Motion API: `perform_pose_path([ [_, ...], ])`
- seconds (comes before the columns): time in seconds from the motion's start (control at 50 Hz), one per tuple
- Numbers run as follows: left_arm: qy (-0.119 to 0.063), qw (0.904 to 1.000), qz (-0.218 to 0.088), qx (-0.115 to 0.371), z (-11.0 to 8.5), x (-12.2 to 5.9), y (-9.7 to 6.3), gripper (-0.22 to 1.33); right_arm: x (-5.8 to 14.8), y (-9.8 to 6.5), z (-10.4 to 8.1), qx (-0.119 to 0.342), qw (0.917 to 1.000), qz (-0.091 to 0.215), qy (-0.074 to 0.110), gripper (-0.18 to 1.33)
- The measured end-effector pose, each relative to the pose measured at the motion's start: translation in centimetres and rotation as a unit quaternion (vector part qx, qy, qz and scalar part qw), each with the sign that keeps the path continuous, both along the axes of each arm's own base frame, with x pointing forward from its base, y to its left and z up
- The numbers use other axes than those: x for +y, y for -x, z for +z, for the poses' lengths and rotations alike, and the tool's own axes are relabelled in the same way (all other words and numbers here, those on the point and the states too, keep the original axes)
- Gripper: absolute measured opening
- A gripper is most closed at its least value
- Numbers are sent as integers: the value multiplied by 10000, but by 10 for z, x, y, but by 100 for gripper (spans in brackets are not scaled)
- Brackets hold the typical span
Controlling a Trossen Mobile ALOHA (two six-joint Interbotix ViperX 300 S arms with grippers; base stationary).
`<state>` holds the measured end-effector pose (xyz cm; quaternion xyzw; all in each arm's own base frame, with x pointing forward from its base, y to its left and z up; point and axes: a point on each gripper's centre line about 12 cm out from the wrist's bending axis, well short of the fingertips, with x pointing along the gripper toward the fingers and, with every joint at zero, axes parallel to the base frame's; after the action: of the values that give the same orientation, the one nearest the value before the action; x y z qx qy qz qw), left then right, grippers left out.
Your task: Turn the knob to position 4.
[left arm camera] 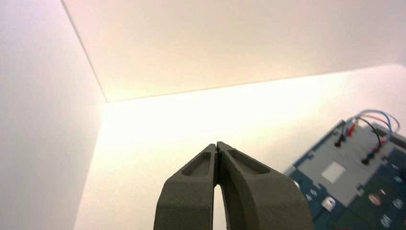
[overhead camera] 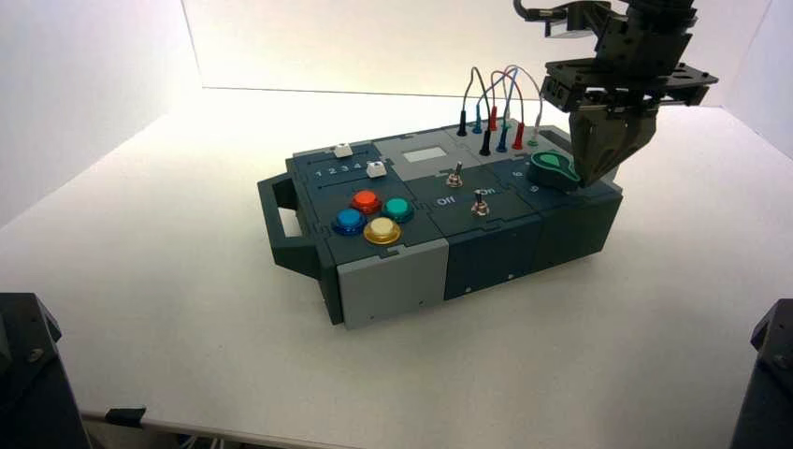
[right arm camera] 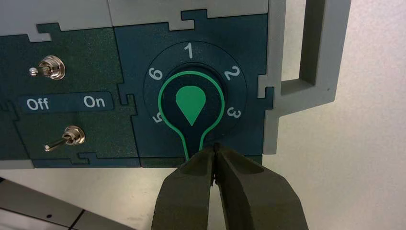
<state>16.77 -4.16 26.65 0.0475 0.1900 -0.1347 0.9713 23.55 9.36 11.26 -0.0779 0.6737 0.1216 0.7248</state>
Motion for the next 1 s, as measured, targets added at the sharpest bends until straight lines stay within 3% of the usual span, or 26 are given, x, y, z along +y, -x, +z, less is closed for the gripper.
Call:
perform_pose_path([
  [0.3,-245,9932,-475,1035,-22,-18,-6,-16,-1,0,0,-19,10000,31,30,-14],
  [0.48,-362,9865,-594,1481,-34,-23,-10,-16,-1,-1,2,-83,9999,70,22,-14],
  [1.0,-366,9875,-577,1420,-36,-24,-14,-16,1,-7,34,-880,9958,76,-252,-14],
])
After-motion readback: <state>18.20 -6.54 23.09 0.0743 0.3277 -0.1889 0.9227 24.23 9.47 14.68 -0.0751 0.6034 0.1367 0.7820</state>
